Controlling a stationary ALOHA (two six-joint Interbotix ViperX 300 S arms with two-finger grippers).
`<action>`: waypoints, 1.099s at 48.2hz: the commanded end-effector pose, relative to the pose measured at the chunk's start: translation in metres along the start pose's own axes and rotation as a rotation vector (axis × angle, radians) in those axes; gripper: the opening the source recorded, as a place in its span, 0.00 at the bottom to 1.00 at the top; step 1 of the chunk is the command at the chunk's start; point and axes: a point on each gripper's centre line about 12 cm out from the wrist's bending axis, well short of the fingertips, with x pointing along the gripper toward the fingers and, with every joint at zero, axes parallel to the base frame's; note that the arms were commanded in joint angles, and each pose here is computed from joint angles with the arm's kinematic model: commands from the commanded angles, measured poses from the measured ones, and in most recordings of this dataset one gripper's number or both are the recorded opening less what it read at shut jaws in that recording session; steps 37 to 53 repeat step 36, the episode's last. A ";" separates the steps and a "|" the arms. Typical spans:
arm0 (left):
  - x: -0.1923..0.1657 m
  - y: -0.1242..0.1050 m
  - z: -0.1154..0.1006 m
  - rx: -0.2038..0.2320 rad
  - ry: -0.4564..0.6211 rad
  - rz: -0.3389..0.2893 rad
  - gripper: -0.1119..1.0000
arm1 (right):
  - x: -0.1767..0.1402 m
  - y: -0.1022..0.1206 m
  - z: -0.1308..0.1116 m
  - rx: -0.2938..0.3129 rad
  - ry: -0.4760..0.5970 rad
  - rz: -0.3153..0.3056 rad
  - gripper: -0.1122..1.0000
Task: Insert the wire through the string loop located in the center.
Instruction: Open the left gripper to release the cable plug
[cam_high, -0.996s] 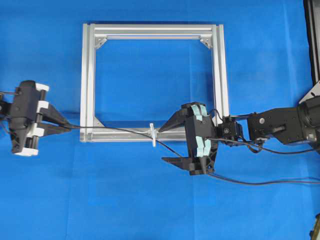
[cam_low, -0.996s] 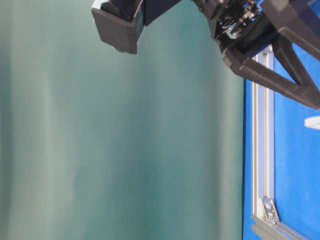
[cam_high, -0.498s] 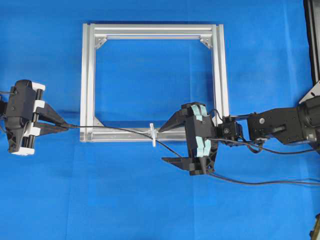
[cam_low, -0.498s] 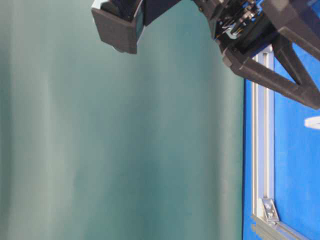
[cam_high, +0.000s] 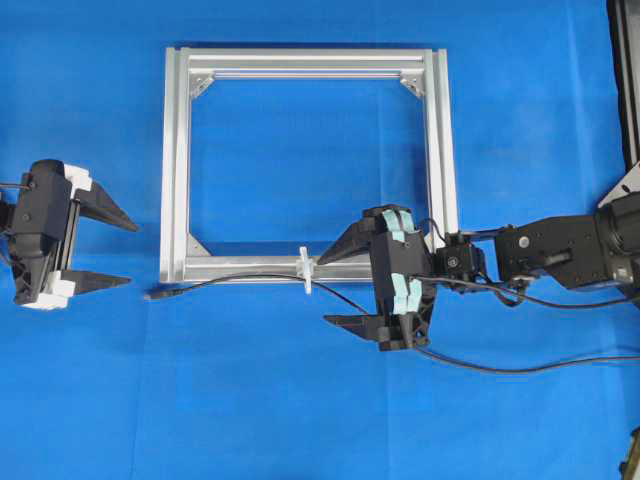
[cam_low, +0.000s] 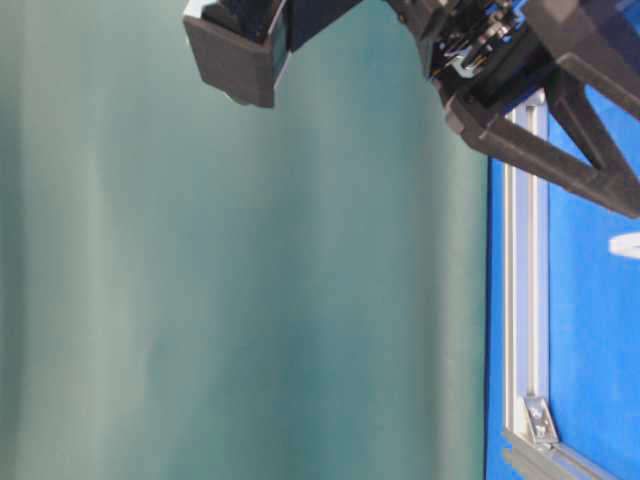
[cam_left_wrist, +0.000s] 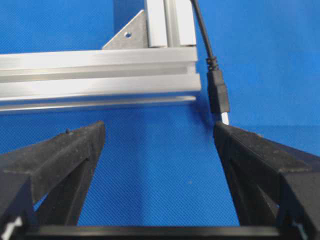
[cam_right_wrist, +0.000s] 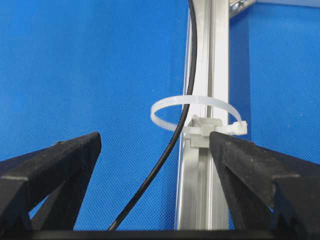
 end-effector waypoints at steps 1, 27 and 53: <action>0.000 0.000 0.009 -0.002 -0.029 -0.001 0.86 | -0.007 0.004 0.016 -0.001 -0.048 0.013 0.93; 0.004 -0.004 0.045 0.003 -0.118 -0.009 0.87 | -0.035 0.006 0.048 0.011 -0.106 0.028 0.93; 0.004 -0.004 0.052 0.002 -0.136 -0.009 0.87 | -0.043 0.007 0.055 0.010 -0.112 0.033 0.93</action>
